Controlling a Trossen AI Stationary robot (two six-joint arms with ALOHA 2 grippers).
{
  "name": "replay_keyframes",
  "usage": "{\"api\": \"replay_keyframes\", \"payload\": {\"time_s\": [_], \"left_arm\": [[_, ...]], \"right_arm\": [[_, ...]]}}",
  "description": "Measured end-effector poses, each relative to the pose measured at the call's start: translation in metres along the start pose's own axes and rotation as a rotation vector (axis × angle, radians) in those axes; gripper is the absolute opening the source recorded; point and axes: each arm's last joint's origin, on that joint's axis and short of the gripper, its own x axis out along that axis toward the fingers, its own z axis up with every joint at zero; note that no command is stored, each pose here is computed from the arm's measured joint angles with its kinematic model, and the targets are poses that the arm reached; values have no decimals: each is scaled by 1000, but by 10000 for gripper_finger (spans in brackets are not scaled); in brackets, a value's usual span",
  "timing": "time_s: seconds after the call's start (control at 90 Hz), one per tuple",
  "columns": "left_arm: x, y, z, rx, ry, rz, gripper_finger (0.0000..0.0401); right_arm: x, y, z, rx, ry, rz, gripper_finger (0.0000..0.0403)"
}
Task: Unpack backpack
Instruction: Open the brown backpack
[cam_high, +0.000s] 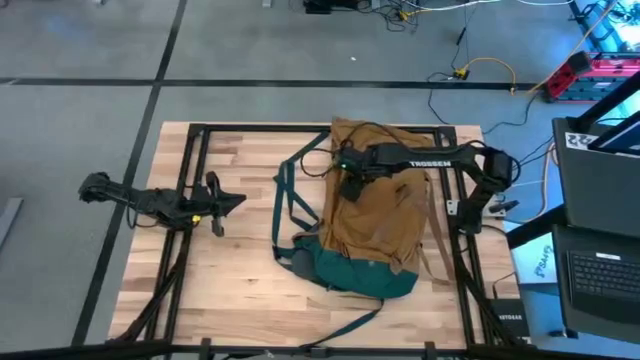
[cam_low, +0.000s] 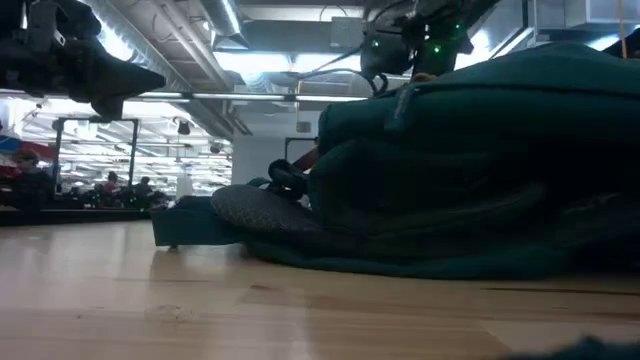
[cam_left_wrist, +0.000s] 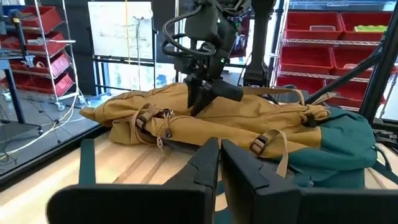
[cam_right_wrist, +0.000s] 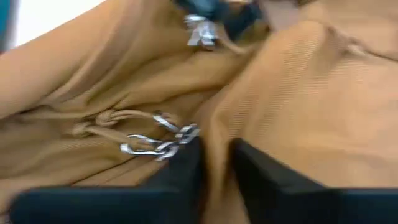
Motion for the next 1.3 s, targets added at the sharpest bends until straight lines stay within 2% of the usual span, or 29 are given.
{"api": "replay_keyframes", "payload": {"time_s": [0.033,0.156,0.433,0.556,0.833,0.989,1.156,1.3], "left_arm": [[0,0,0,1,1,-4,4],[0,-1,-1,3,6,-14,4],[0,-1,-1,3,6,-17,4],[0,-1,0,1,6,-17,4],[0,-1,0,0,5,-17,4],[0,-1,0,0,5,-14,4],[0,-1,0,-1,5,-14,4],[0,-1,0,-9,5,-13,4]], "right_arm": [[0,0,1,-7,-5,14,14],[0,4,6,-17,-56,74,12],[-5,15,26,-64,-244,287,0],[-6,16,29,-89,-276,298,1],[-7,19,28,-100,-262,325,41],[-8,27,24,-119,-268,291,127],[-10,34,22,-125,-303,167,230],[-9,32,21,-112,-297,139,286]]}}
